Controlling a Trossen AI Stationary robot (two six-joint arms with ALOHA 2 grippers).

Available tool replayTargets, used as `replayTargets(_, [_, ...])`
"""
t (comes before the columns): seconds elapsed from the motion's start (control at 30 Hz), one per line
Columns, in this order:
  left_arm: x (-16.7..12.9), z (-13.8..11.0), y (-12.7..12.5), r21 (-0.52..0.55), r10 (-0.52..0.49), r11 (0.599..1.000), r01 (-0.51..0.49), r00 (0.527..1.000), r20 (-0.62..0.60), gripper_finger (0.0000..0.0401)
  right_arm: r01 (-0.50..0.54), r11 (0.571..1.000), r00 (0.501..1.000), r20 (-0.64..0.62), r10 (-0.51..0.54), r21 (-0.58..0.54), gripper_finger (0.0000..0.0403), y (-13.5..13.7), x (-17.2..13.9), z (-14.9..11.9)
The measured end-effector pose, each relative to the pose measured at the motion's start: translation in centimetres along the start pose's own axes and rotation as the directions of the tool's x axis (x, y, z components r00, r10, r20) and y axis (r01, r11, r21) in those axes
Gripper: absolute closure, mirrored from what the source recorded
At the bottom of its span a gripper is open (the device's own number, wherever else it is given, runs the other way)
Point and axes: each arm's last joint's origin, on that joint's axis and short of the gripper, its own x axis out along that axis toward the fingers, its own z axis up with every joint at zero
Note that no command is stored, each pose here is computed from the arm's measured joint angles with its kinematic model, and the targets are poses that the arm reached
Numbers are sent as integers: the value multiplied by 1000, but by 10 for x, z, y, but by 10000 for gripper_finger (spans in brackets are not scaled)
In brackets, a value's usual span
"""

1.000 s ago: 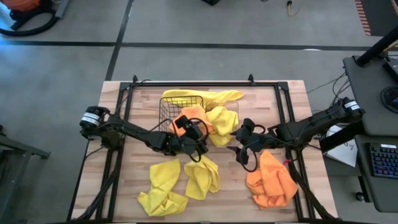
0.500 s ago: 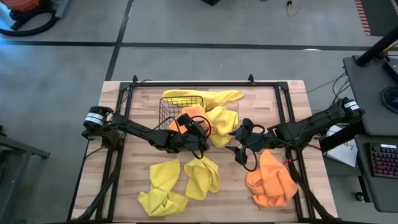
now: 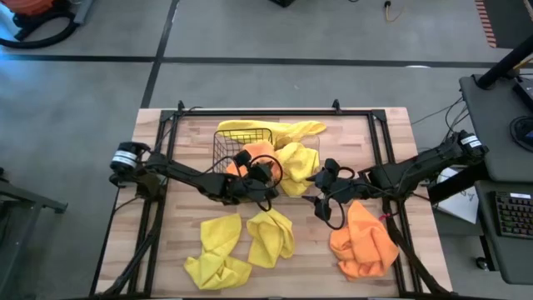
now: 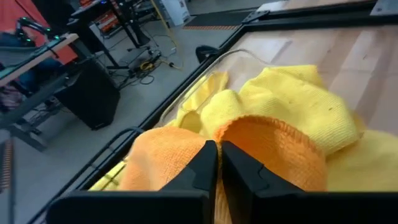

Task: Sort microfiber towel by color & place in baskets
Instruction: Put the orange microfiber towel into the wire basket

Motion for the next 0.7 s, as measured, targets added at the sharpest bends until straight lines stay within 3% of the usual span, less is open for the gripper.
replayTargets(0.13, [-11, 2, 15, 34, 50, 998, -48, 998, -44, 399, -2, 1000, 1000, 4, 2, 4, 117, 0, 0, 0])
replayTargets(0.27, [-30, -1, 42, 50, 45, 998, -37, 986, -162, 400, -3, 1000, 1000, 2, 3, 2, 117, 0, 2, -3])
replayTargets(0.43, [-51, -11, 66, -60, -90, 996, 73, 915, -394, 399, -2, 1000, 1000, 16, 2, 4, 117, 0, 4, -6])
replayTargets(0.53, [-57, -15, 71, -80, -85, 995, 55, 894, -439, 383, -12, 1000, 999, 48, 12, 5, 117, 0, 6, -6])
replayTargets(0.7, [-62, -20, 70, -71, -129, 992, 107, 854, -505, 326, -18, 1000, 998, 60, 17, 12, 117, 0, 8, -10])
